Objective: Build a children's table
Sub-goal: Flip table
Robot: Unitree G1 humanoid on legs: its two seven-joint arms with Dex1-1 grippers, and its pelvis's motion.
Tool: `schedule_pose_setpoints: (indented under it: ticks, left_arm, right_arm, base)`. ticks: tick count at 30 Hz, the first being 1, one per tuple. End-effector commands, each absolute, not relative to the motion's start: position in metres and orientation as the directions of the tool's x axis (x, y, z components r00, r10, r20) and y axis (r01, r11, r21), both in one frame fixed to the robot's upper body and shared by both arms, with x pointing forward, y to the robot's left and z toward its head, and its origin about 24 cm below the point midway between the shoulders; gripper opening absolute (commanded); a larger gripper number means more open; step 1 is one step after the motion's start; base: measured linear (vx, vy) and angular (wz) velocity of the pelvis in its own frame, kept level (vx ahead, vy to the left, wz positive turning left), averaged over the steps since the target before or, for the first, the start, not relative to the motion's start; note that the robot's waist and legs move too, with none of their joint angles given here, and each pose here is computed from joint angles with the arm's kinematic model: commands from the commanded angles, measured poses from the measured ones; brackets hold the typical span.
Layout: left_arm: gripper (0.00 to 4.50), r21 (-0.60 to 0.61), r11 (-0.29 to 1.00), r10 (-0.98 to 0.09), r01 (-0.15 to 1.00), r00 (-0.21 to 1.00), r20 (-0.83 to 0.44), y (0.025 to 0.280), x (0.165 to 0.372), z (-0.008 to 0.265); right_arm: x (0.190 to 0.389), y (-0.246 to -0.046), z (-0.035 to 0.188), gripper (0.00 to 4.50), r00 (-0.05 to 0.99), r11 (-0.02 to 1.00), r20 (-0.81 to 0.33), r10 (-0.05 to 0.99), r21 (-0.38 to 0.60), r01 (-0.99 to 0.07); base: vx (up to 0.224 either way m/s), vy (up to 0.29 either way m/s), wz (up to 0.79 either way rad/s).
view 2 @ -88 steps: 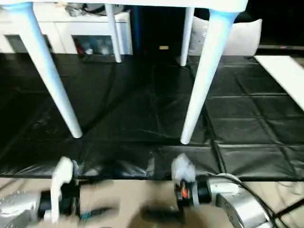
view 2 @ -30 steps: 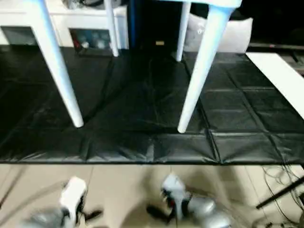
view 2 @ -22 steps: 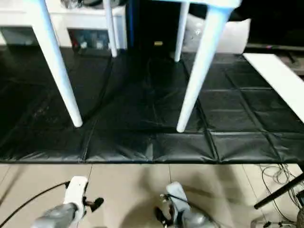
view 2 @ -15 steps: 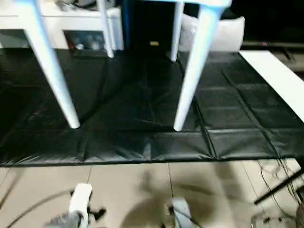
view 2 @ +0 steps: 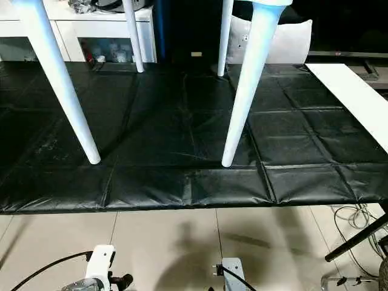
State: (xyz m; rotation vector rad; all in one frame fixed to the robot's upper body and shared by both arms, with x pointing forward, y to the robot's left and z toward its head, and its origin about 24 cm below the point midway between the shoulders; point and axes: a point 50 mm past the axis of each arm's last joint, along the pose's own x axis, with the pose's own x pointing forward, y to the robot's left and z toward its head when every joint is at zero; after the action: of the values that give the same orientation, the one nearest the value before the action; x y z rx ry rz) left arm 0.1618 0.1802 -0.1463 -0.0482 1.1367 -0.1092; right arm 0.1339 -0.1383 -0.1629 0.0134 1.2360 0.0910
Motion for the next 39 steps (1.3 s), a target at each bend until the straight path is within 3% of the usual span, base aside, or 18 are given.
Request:
schedule_pose_setpoints:
  ticks: [1, 39]
  left_arm:
    - [4.44, -0.087, 0.994, -0.104, 0.059, 0.420, -0.902, 0.1804, 0.1629, -0.1461]
    - [4.44, -0.087, 0.994, -0.104, 0.059, 0.420, -0.902, 0.1804, 0.1629, -0.1461]
  right_arm:
    - [0.1253, -0.1382, -0.1657, 4.50, 0.292, 0.997, -0.954, 0.073, 0.059, -0.057]
    - [0.1253, -0.1382, -0.1657, 4.50, 0.292, 0.997, -0.954, 0.073, 0.059, -0.057]
  base:
    - [0.000, 0.000, 0.00]
    - [0.000, 0.000, 0.00]
